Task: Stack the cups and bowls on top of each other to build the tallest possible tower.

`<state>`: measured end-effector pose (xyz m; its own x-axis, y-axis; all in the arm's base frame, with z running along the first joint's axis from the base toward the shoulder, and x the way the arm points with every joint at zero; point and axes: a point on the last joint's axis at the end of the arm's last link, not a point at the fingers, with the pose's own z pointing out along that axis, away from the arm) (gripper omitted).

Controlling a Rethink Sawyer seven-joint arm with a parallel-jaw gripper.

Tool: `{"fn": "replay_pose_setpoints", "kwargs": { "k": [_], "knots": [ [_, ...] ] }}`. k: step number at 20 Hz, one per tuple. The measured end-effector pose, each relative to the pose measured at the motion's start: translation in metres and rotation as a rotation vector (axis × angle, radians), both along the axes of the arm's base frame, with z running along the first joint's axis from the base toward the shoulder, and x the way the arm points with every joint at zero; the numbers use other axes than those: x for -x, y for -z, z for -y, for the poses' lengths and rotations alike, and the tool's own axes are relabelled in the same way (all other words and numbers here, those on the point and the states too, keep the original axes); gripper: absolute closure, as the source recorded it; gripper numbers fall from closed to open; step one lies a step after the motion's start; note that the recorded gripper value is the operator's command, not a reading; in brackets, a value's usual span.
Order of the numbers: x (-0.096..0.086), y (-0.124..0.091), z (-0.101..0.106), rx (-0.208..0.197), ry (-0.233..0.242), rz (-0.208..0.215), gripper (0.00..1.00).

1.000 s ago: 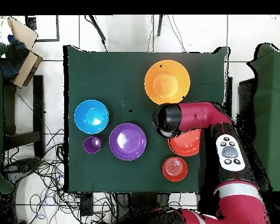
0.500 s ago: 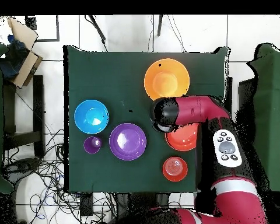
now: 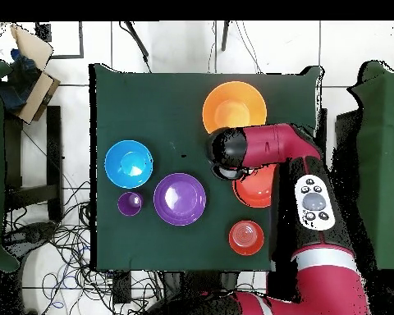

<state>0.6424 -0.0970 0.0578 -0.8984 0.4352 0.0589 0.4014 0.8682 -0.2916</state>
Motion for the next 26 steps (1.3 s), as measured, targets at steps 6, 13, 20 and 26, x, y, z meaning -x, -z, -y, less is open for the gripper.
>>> {"fn": "replay_pose_setpoints", "kwargs": {
  "k": [6,13,20,26],
  "knots": [
    [-0.014,-0.009,0.005,0.028,-0.016,-0.009,1.0],
    [-0.026,-0.021,0.008,0.029,-0.052,-0.056,1.0],
    [-0.042,-0.023,0.009,-0.011,-0.148,-0.065,1.0],
    [-0.052,-0.018,-0.006,-0.058,-0.176,-0.057,1.0]
  ]
}}
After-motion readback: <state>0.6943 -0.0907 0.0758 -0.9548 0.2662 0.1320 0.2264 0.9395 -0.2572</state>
